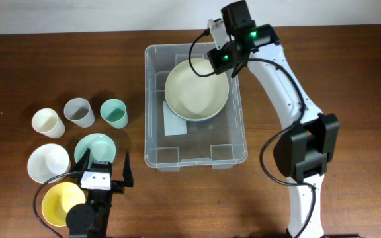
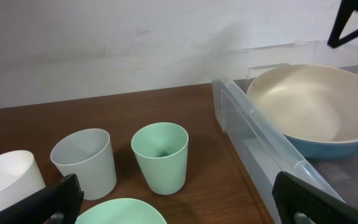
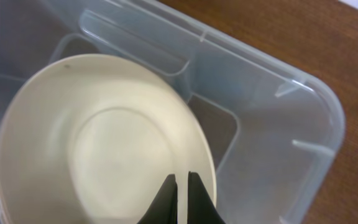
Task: Pack container
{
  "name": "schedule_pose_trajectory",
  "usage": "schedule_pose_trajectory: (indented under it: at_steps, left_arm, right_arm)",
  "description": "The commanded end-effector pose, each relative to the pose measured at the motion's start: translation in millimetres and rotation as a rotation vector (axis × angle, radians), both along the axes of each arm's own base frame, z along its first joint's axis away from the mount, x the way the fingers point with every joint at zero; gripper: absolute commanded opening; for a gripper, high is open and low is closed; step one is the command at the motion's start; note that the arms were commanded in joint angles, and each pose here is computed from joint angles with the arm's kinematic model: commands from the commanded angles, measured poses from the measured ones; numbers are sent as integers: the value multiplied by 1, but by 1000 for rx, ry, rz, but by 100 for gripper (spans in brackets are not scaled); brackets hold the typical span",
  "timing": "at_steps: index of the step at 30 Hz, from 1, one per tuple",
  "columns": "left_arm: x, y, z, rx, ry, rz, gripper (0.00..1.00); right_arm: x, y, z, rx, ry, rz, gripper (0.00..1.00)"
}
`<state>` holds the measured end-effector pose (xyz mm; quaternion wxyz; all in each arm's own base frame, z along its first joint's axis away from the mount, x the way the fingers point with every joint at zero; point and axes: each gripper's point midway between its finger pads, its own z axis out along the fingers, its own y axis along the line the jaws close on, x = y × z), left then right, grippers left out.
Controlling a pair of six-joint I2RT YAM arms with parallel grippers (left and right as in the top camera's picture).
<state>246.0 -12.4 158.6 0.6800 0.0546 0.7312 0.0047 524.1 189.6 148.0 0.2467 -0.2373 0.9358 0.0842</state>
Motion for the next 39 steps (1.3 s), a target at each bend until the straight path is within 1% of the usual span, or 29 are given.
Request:
schedule_pose_trajectory:
  at_steps: [1, 7, 12, 16, 24, 32, 37, 39]
  left_arm:
    - [0, 0, -2, 5, 5, -2, 100]
    - [0, 0, -2, 5, 5, -2, 100]
    - [0, 0, -2, 5, 5, -3, 100]
    - [0, 0, -2, 5, 5, -3, 100]
    - [0, 0, -2, 5, 5, -3, 100]
    - [0, 0, -2, 5, 5, -3, 100]
    - [0, 0, -2, 5, 5, -3, 100]
    - [0, 0, -2, 5, 5, -3, 100]
  right_arm:
    - [9, -1, -9, -4, -10, -19, 4]
    - [13, -2, -21, -11, 2, -22, 4]
    - [13, -3, -44, -24, 43, -24, 4]
    - [13, -3, -53, -29, 57, -23, 4]
    - [16, -4, -51, -25, 45, -27, 4]
    - [31, 0, -19, 2, -39, -28, 4]
    - [32, -3, -20, -1, -38, -30, 3]
    - [32, -7, -20, -1, -36, -37, 4]
